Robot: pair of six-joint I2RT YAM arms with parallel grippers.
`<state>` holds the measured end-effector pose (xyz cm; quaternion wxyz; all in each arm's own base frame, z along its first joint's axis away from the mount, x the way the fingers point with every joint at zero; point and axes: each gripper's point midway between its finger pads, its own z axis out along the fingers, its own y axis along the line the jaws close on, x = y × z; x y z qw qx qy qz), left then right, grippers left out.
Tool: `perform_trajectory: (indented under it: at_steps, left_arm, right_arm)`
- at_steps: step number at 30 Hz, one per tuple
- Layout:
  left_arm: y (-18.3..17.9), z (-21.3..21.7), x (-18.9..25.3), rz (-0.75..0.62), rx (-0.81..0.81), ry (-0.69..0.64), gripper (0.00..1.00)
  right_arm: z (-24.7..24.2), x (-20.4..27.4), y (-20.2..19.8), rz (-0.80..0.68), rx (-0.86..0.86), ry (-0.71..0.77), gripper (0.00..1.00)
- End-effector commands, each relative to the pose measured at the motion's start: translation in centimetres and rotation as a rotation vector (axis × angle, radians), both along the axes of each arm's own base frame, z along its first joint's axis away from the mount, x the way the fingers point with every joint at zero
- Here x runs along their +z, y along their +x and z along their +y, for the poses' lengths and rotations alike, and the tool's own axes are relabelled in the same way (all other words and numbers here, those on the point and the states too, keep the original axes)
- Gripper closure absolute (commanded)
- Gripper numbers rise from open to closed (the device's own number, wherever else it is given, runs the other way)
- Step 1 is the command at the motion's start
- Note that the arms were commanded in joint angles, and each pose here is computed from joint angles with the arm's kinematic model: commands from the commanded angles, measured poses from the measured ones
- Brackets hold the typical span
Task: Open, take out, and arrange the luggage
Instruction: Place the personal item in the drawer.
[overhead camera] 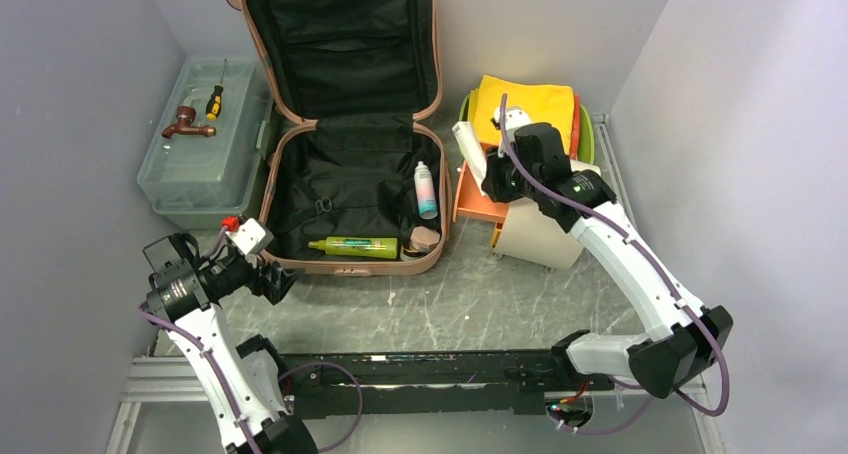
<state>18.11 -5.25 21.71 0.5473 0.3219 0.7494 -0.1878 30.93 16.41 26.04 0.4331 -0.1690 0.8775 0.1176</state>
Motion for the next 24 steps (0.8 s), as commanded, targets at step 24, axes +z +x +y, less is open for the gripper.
perform_trajectory:
  at_steps: [24]
  left_arm:
    - [-0.1, 0.0, 1.4, -0.029, 0.021, -0.014, 0.01]
  right_arm:
    - [-0.9, 1.7, -0.7, -0.079, -0.238, 0.335, 0.95]
